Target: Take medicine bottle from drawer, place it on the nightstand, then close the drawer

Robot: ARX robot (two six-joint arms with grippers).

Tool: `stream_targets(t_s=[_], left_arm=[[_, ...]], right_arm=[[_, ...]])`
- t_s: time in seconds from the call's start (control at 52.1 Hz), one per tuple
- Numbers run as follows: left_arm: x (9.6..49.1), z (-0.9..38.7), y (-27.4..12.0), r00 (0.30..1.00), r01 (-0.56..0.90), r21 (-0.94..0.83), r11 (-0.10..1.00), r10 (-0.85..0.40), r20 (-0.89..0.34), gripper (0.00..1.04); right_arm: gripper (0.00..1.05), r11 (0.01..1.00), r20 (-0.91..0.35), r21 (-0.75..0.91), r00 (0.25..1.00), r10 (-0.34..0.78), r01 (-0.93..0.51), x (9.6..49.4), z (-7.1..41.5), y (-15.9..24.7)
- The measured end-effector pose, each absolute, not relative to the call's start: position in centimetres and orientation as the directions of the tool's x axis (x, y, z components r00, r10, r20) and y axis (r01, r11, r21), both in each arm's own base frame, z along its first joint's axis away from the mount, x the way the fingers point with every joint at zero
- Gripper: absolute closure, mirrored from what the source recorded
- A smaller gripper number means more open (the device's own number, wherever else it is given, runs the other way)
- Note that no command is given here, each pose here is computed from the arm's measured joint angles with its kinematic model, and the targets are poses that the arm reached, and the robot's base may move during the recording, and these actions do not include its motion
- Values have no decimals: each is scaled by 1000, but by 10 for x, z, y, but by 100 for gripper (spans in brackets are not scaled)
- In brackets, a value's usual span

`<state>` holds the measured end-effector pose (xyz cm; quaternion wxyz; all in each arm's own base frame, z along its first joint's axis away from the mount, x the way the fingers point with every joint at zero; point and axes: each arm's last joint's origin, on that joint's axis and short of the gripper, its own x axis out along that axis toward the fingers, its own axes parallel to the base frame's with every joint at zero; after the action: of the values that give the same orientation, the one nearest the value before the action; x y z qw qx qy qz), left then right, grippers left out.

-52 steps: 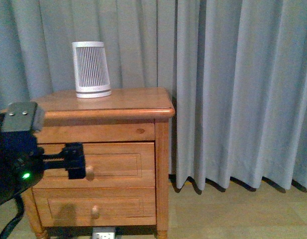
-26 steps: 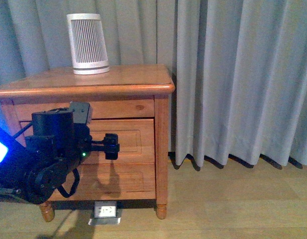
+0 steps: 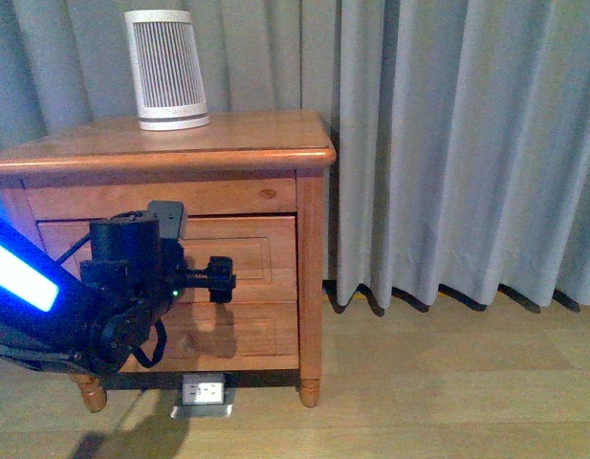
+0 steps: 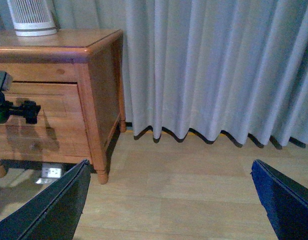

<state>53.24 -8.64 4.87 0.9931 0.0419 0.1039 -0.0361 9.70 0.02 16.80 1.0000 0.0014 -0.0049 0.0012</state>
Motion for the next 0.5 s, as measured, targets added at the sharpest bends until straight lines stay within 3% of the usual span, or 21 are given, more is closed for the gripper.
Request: stream_targets(t_s=[0.499], left_arm=[[540,40,-67,974,44,81,996,-25,-224,7]], right_arm=[[7,1000,10,2,1000,2,-2,97,168,0]])
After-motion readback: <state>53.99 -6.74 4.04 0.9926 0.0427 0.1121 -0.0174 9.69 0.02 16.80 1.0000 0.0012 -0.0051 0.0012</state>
